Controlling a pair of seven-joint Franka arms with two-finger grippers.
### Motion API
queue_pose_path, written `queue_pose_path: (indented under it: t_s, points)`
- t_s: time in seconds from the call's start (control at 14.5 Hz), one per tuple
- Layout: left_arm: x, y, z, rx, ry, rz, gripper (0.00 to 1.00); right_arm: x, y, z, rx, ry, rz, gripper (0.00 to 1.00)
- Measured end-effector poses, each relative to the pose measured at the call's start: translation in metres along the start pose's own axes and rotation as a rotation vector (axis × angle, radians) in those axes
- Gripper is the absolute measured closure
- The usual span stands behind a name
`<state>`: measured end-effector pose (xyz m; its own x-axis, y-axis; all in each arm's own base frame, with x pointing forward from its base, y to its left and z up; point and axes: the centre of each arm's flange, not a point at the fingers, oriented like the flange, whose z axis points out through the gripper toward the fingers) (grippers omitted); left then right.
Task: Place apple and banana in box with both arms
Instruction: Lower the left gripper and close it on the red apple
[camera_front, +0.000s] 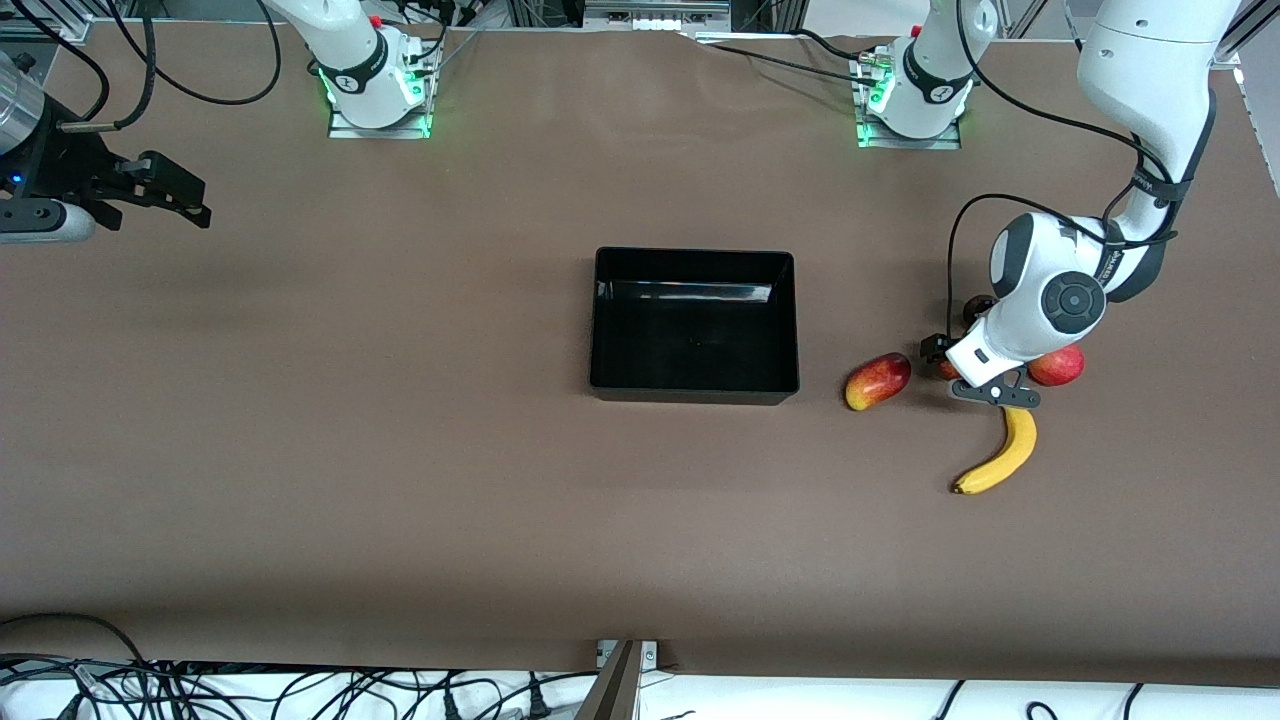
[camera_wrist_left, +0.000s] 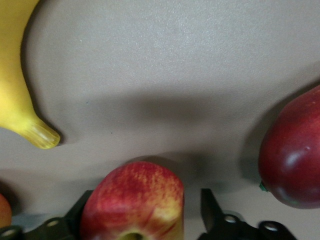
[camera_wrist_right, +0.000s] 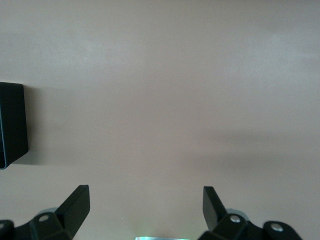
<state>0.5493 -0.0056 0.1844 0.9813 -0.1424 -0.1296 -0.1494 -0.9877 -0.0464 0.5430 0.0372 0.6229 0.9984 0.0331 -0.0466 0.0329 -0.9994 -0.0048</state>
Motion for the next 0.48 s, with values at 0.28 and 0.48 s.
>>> queue_pose_path:
  t_s: [0.28, 0.48]
  points:
    - [0.003, 0.001, -0.009, 0.002, -0.03, 0.007, 0.32, 0.002, 0.0, 0.003, -0.001, -0.003, 0.001, 0.0]
    - [0.032, 0.05, -0.079, 0.001, -0.115, 0.097, 0.32, 0.006, 0.0, 0.005, -0.001, 0.007, 0.001, 0.0]
